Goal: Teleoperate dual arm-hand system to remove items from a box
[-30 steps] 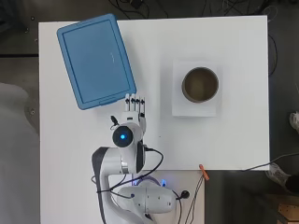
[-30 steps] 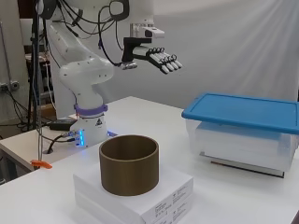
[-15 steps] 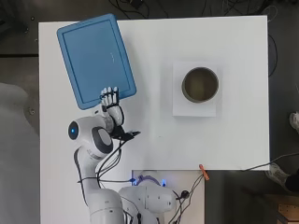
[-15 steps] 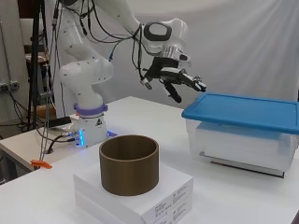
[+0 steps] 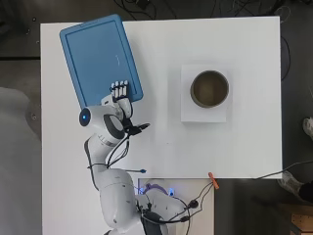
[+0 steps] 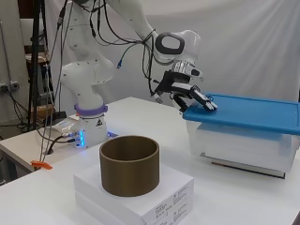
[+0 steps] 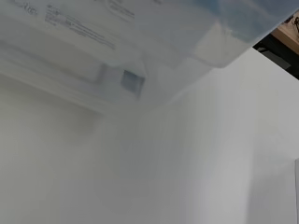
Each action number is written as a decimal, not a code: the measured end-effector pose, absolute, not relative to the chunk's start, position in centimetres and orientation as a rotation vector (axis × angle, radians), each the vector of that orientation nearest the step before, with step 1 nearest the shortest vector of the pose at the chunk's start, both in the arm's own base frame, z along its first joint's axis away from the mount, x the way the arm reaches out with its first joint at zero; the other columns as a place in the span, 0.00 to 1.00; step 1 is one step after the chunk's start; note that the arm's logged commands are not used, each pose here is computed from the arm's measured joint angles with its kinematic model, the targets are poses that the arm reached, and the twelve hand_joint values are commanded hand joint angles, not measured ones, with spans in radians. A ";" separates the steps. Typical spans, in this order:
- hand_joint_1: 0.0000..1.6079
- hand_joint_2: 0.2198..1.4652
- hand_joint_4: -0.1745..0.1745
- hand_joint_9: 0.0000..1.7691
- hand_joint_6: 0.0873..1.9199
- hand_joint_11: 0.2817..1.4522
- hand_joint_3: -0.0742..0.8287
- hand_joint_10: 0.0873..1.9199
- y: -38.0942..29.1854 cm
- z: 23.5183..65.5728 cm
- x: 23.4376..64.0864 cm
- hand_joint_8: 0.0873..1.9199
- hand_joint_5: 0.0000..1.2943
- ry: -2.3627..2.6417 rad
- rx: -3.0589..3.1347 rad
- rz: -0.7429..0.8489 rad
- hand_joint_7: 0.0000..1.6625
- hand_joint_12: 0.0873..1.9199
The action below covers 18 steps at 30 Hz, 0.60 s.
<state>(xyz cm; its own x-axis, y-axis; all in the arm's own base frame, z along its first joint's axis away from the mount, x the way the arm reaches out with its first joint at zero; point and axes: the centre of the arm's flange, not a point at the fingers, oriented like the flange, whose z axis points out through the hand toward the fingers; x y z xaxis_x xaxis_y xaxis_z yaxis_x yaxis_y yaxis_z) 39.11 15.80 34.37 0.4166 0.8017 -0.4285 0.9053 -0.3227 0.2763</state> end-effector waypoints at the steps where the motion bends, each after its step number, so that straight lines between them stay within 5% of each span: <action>1: 0.64 0.84 0.26 0.24 0.00 0.13 0.14 0.00 15.8 34.4 39.4 0.00 0.34 1.445 2.236 -0.302 0.20 0.00; 3: 0.62 0.89 0.27 0.25 0.00 0.11 0.12 0.00 15.6 34.9 39.9 0.00 0.43 1.477 2.284 -0.313 0.24 0.00; 10: 0.41 0.99 0.08 0.27 0.00 0.11 0.10 0.00 15.0 43.8 39.6 0.00 0.39 1.601 2.326 -0.130 0.27 0.00; 13: 0.47 0.97 0.10 0.32 0.00 0.13 0.08 0.00 16.6 49.9 40.1 0.00 0.42 1.570 2.343 0.031 0.32 0.00; 14: 0.57 0.91 0.20 0.44 0.23 0.23 0.07 0.00 16.9 51.3 40.3 0.14 0.49 1.571 2.336 0.071 0.42 0.00; 15: 0.68 0.85 0.23 0.49 0.41 0.34 0.07 0.20 16.9 52.4 40.6 0.37 0.52 1.584 2.331 0.111 0.45 0.00; 16: 0.75 0.83 0.16 0.50 0.53 0.37 0.08 0.44 16.6 52.9 41.1 0.55 0.50 1.621 2.328 0.146 0.44 0.12; 17: 0.79 0.83 0.09 0.48 0.63 0.35 0.08 0.60 16.2 53.1 41.8 0.65 0.48 1.694 2.316 0.187 0.40 0.23; 18: 0.66 0.88 0.41 0.53 0.75 0.38 0.09 0.73 16.1 53.2 42.5 0.74 0.44 1.775 2.288 0.219 0.45 0.44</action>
<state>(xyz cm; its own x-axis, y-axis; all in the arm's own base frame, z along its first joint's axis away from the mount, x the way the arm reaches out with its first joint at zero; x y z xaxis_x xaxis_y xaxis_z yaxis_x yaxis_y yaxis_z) 42.52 16.05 53.19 0.2524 0.9673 -0.0267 0.9318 -0.2355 0.2762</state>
